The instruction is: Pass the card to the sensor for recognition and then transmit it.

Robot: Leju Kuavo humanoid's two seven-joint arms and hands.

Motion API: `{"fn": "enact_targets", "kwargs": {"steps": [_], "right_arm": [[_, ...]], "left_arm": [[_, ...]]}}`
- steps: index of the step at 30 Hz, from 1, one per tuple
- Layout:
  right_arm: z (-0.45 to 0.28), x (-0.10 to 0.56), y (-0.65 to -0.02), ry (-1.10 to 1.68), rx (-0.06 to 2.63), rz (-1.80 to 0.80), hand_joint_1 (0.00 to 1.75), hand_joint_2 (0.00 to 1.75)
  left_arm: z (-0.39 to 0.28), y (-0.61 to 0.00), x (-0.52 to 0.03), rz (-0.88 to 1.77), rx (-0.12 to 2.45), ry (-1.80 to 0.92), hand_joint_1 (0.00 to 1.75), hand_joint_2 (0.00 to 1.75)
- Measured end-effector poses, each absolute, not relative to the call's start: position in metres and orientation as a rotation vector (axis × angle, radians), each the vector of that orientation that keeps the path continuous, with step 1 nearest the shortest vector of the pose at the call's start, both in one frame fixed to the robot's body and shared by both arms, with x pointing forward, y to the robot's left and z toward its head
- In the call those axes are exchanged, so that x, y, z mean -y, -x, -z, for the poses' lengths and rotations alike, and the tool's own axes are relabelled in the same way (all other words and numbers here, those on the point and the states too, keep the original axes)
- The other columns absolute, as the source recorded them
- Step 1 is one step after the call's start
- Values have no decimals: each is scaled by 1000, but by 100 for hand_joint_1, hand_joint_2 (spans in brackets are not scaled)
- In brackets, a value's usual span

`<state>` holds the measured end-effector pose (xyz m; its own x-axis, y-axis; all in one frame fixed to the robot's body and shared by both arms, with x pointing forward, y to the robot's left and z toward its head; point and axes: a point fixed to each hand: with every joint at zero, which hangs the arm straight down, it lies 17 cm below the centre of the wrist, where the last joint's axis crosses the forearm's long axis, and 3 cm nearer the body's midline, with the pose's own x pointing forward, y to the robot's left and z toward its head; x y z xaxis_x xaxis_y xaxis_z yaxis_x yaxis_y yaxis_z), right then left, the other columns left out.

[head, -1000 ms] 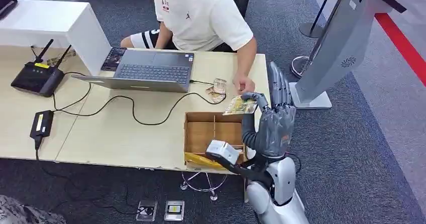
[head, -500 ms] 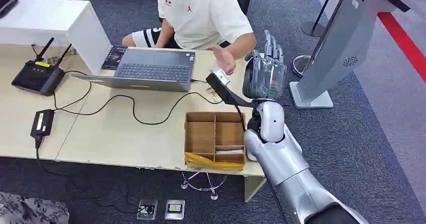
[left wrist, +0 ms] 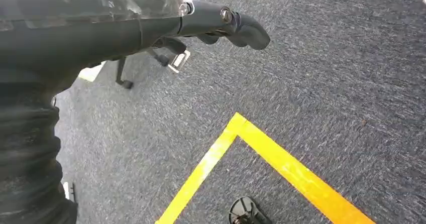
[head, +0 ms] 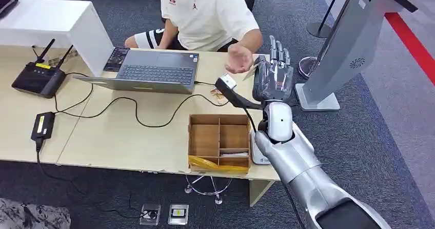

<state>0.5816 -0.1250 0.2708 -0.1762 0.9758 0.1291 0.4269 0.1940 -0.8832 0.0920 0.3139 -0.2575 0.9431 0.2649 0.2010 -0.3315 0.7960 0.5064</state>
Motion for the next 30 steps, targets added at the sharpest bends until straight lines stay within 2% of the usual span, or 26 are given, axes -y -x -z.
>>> {"fn": "enact_targets", "kwargs": {"steps": [19, 20, 30], "right_arm": [[-283, 118, -583, 1326, 1769, -933, 175, 175], [-285, 117, -583, 1325, 1775, -930, 0, 175], [-294, 123, -581, 1292, 1822, -827, 0, 175]], "left_arm": [[257, -92, -314, -318, 126, -568, 0, 175], [257, -92, -314, -318, 124, -568, 0, 175], [257, -92, -314, -312, 122, -569, 0, 175]]}}
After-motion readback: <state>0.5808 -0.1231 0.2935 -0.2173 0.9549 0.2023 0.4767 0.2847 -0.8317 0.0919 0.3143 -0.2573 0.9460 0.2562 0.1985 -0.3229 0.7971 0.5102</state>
